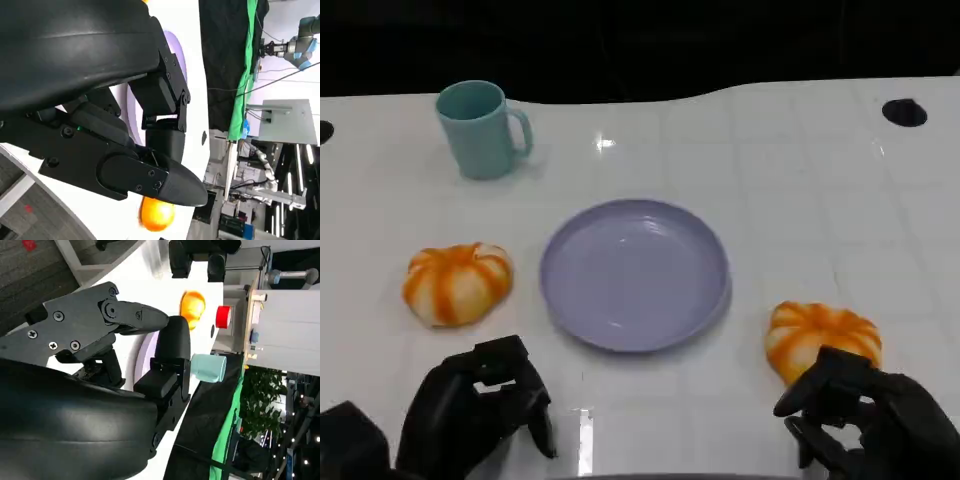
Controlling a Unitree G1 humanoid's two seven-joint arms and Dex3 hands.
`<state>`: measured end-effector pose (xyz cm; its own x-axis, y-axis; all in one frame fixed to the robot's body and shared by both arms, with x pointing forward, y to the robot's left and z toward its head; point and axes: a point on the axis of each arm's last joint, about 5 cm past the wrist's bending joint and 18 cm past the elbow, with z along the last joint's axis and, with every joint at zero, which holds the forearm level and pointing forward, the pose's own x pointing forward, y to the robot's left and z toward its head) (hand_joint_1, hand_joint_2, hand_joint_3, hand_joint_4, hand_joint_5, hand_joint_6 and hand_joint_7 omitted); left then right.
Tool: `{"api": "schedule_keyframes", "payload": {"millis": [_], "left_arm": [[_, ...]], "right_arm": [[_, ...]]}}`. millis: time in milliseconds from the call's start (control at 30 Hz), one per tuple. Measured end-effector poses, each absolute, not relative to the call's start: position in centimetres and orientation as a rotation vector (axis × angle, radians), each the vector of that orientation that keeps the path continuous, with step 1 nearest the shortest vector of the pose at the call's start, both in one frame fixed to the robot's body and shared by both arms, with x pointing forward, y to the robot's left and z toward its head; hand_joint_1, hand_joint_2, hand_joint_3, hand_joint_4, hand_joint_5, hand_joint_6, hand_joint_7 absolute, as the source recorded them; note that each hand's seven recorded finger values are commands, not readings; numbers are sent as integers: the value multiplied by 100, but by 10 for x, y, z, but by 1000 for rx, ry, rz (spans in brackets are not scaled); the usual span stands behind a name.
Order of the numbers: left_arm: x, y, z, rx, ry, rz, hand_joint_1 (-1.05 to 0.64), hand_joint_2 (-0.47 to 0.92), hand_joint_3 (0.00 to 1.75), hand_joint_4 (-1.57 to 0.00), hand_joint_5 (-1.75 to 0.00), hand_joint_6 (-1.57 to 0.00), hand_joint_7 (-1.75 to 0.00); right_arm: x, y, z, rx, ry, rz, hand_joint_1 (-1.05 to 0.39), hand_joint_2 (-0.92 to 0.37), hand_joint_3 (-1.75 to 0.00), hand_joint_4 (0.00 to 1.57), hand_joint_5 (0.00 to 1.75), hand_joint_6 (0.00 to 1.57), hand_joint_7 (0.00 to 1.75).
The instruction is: Grasp the bread from the table and place it into the plate.
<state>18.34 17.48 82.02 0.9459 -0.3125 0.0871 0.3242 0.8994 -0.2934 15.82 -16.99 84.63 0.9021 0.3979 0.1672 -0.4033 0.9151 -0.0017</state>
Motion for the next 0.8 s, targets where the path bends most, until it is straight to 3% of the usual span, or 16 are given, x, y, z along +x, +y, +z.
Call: {"api": "schedule_keyframes", "payload": {"millis": [233, 433, 567, 800], "left_arm": [[183, 175, 820, -310, -38, -329, -91, 92, 8, -120, -142, -106, -121], [183, 175, 820, -310, -38, -329, -92, 92, 8, -120, -141, -107, -121], [183, 175, 820, -310, -38, -329, -92, 92, 8, -121, -141, -107, -120], [183, 175, 820, -310, -38, -329, -92, 92, 9, -120, -141, -106, -121]], "right_arm": [[158, -170, 847, 44, -192, 416, -35, -86, -38, 59, 152, 61, 85], [161, -170, 850, 73, -230, 421, -41, -92, -25, 49, 107, 45, 63], [163, -174, 854, 18, -290, 426, -47, -92, -21, 39, 81, 41, 37], [164, -184, 864, -148, -330, 382, -50, -92, -13, 27, 69, 38, 23]]}}
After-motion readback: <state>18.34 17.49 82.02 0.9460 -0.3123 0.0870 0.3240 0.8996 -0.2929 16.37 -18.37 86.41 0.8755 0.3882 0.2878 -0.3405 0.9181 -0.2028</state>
